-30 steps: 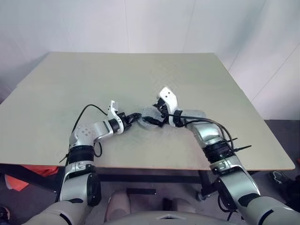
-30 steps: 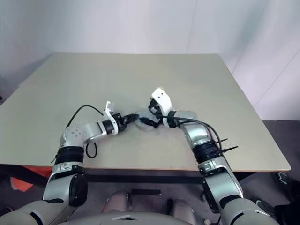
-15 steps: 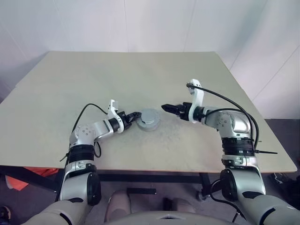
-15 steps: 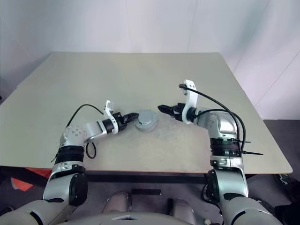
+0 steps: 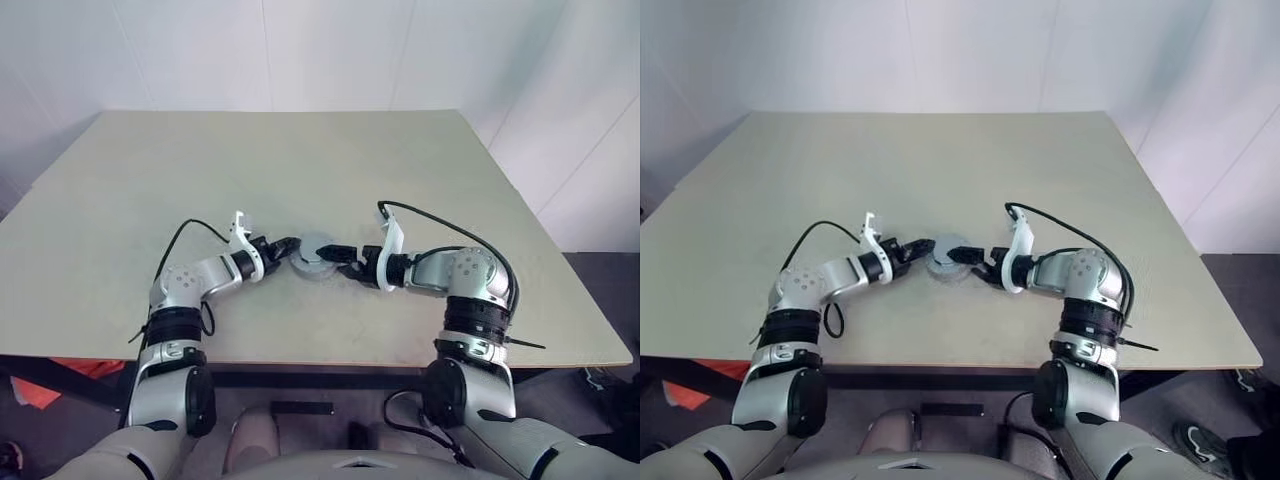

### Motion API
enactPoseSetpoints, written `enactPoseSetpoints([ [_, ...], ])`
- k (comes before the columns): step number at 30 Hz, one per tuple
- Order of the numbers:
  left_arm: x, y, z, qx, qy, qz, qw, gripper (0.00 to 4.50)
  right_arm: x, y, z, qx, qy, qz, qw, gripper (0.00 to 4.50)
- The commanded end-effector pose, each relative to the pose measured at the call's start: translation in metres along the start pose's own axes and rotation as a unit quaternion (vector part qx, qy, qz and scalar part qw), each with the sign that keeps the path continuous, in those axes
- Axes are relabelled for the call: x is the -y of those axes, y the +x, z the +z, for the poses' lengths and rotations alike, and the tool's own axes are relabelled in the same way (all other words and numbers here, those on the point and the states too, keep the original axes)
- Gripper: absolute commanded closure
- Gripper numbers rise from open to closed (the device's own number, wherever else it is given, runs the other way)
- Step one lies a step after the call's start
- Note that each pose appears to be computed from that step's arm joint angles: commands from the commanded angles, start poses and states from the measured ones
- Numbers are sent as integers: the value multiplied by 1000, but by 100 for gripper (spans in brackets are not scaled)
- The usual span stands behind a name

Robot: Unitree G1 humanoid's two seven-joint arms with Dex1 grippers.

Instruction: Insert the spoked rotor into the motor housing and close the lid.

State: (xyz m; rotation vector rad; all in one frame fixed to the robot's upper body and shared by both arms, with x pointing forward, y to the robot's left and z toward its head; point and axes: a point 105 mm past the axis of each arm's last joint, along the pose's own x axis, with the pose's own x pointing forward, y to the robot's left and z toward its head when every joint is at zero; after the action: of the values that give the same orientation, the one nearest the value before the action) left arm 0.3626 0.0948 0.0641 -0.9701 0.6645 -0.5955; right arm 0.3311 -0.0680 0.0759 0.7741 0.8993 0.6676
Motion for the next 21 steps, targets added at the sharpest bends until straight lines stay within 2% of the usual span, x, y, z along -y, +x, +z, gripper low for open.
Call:
enactPoseSetpoints([
  [1,-15,-2,-3,-10,1,39,999,450,-12,9,12,23,2,18,1000,1],
  [9,-14,-1,-3,-10,7,43,999,450,-17,33,23,56,16,24,998,1],
  [12,-15,-2,-1,-8,9,45,999,450,-9,35,23,60,18,8,998,61],
  [17,-16,-3,0,-4,8,49,999,450,-2,31,25,56,11,-8,998,224],
  [21,-17,-2,0,-1,9,50,999,450,4,28,26,53,11,-24,998,233],
])
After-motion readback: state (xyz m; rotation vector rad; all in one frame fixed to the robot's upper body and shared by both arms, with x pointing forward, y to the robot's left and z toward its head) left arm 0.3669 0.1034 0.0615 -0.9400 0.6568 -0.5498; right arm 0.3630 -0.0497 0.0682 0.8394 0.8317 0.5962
